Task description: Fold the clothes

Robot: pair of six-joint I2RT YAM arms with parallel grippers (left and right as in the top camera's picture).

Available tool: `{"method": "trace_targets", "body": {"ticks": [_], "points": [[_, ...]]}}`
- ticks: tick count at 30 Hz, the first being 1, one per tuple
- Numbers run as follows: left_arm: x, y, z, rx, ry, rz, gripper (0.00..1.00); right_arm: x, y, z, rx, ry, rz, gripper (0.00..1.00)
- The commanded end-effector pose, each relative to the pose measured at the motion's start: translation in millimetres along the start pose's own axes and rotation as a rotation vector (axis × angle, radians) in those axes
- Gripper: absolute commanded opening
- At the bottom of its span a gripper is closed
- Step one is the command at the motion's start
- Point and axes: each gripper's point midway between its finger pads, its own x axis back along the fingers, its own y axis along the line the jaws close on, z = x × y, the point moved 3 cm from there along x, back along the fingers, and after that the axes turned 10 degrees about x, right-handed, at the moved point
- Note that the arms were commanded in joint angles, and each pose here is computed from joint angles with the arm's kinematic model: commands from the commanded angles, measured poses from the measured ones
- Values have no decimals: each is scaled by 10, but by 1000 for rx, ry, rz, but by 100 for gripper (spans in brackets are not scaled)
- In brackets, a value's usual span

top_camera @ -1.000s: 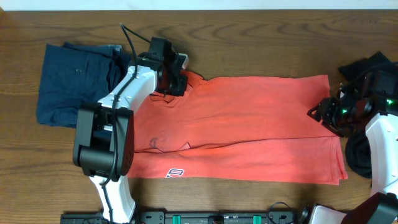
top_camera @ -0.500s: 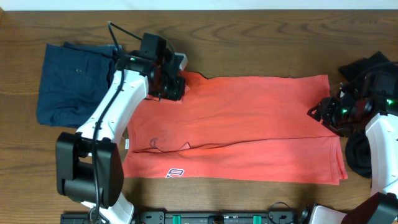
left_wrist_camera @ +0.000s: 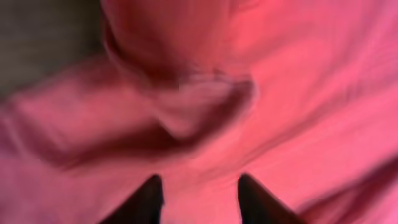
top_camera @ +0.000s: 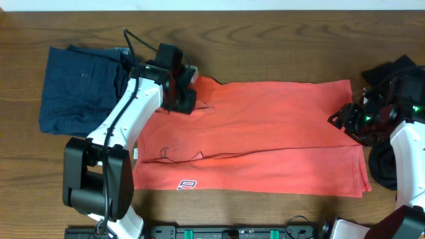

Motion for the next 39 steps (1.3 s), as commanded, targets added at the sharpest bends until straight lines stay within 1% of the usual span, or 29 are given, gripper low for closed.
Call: {"method": "trace_targets", "body": {"ticks": [1, 2, 4, 9, 15, 16, 18, 21, 22, 24, 26, 30, 33, 37, 38, 39], "points": [[-68, 78, -209, -24, -89, -52, 53, 18, 40, -37, 28, -8, -3, 58], [-106, 75, -279, -42, -115, -49, 57, 18, 40, -37, 28, -8, -3, 57], [-198, 87, -348, -50, -134, -46, 59, 18, 40, -36, 27, -7, -3, 57], [-569, 167, -400, -46, -121, -49, 59, 18, 40, -36, 27, -7, -3, 58], [-649, 215, -401, -39, -115, -58, 58, 19, 40, -31, 26, -5, -3, 58], [-647, 216, -406, -40, -117, -58, 56, 18, 39, -32, 26, -6, -3, 58], [-647, 215, -410, -40, -119, -58, 41, 19, 40, -38, 27, -9, -3, 58], [-647, 209, -410, -36, -119, -57, 13, 19, 41, -48, 29, -13, -3, 59], [-645, 208, -412, -27, -120, -56, 6, 18, 41, -52, 30, -15, -3, 60], [-628, 200, -421, 5, -125, -51, 6, 19, 42, -53, 30, -15, -3, 59], [-583, 126, -418, 7, -124, -6, 6, 18, 41, -53, 30, -15, -3, 60], [-364, -203, -401, -14, -122, 188, 6, 19, 39, -54, 29, -15, -3, 60], [-212, -376, -317, -31, -99, 256, 6, 19, 39, -54, 29, -15, -3, 60], [-188, -534, -135, -53, -33, 256, 6, 19, 39, -55, 30, -16, -3, 60], [-207, -530, -105, -57, -23, 230, 6, 19, 39, -55, 30, -16, -3, 60], [-236, -469, -91, -61, -24, 159, 6, 19, 39, -56, 30, -16, -3, 60]]}}
